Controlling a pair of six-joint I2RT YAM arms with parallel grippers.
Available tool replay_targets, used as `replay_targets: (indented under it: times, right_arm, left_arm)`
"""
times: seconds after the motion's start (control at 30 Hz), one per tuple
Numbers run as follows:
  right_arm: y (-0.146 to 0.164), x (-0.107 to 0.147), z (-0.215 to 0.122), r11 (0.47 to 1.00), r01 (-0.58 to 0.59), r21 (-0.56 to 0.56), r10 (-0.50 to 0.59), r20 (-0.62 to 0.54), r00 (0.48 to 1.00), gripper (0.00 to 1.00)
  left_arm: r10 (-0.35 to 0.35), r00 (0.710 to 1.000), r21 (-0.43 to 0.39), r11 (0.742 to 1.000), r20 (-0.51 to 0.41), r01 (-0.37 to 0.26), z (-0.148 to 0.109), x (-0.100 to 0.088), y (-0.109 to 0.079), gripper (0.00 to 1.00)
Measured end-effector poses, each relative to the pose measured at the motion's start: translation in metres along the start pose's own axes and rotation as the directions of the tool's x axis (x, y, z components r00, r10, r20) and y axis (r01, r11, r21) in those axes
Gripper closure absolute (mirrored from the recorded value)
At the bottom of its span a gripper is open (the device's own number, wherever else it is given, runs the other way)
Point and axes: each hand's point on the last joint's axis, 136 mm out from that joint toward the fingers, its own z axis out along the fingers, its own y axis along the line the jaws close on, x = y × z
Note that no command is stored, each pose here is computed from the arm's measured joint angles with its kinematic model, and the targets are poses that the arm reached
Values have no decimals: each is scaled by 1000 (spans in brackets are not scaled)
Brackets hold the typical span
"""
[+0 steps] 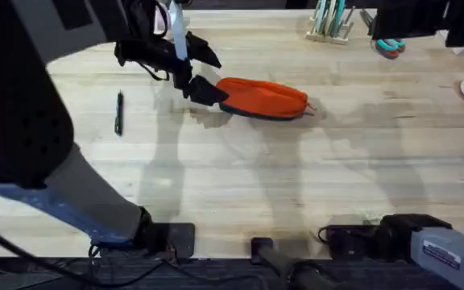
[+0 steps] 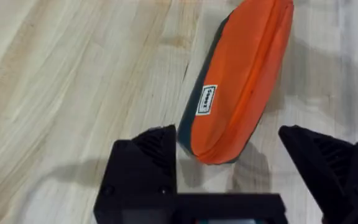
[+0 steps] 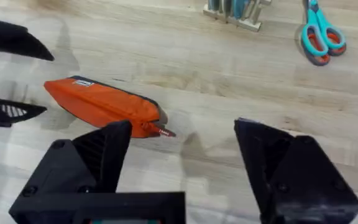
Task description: Unzip the bag, pick up the pens from the table one at a time and place them inside, then zip the bag closed.
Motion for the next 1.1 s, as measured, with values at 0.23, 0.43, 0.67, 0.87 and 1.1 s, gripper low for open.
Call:
replay_targets:
  times: [0.23,0.43,0.67,0.87,1.1]
  right_arm:
    - [0,0,0,1000,0,0,0,0,1000,5]
    - [0,0,0,1000,0,0,0,0,1000,4]
    - [0,0,0,1000,0,0,0,0,1000,4]
    - [0,0,0,1000,0,0,0,0,1000,4]
    - [0,0,0,1000,0,0,0,0,1000,4]
  left_arm:
    - [-41,999,47,998,35,39,13,9,1,8]
    - [-54,997,67,996,45,51,19,13,1,8]
    - [-41,998,74,997,46,38,23,10,0,353]
    - [-33,998,79,996,45,29,25,9,-2,953]
    - [-33,998,79,996,45,29,25,9,-2,961]
